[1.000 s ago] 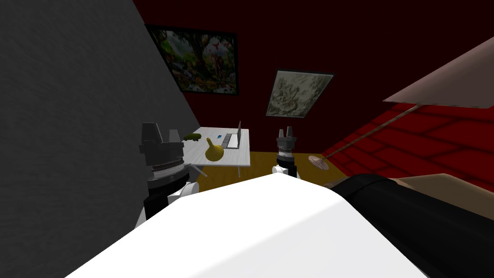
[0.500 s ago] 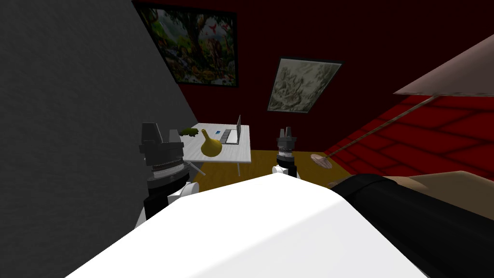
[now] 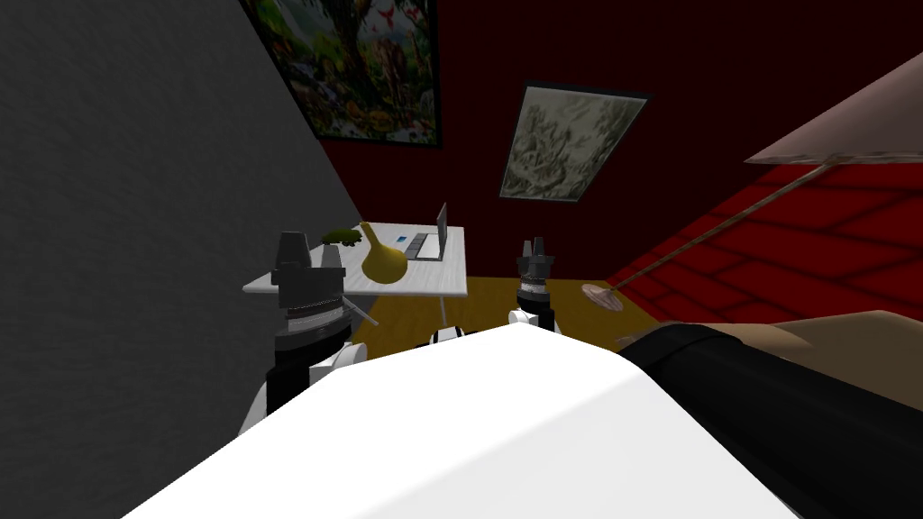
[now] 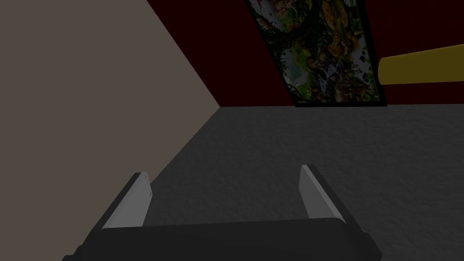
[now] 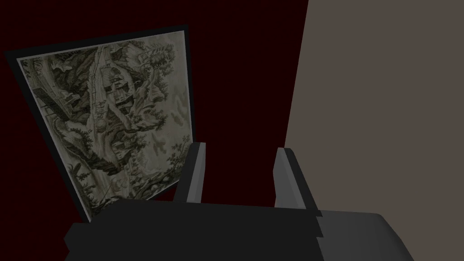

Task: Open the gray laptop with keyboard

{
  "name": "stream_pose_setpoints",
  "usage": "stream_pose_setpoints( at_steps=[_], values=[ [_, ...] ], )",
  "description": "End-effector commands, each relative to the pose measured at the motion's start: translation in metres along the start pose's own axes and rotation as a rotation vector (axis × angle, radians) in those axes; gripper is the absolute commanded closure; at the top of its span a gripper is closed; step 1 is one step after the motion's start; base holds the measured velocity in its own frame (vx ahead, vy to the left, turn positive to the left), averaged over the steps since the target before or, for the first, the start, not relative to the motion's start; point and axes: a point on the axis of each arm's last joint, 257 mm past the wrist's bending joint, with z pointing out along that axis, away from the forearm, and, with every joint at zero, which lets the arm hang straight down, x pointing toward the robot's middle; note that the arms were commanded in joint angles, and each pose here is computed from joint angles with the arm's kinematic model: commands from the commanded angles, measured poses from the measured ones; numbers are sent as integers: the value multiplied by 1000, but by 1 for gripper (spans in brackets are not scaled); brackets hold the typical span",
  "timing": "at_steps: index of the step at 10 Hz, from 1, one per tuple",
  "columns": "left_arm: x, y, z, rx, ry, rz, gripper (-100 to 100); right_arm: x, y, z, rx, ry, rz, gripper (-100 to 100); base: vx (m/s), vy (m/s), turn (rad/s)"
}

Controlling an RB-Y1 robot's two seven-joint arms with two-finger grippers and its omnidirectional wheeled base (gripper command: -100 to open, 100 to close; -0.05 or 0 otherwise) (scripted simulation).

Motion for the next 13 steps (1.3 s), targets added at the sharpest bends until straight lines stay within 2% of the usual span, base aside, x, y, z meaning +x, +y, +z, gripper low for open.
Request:
stream_pose_setpoints(
  at_steps=[1, 5, 9, 10, 12, 13],
  values=[
    [-1, 20, -2, -62, 51, 50, -100, 0, 0, 0, 0, 0, 0, 0, -43, -115, -36],
    [-14, 63, -9, -194, 105, 147, -100, 0, 0, 0, 0, 0, 0, 0, -59, -142, -48],
    [-41, 108, -20, -345, 133, 252, -100, 0, 0, 0, 0, 0, 0, 0, -78, -173, -49],
    [-41, 110, -21, -355, 134, 252, -100, 0, 0, 0, 0, 0, 0, 0, -55, -135, -19],
    [-56, 129, -27, -422, 143, 303, -100, 0, 0, 0, 0, 0, 0, 0, -52, -135, -53],
    [-57, 131, -28, -434, 144, 303, -100, 0, 0, 0, 0, 0, 0, 0, -46, -99, -16]
  ],
)
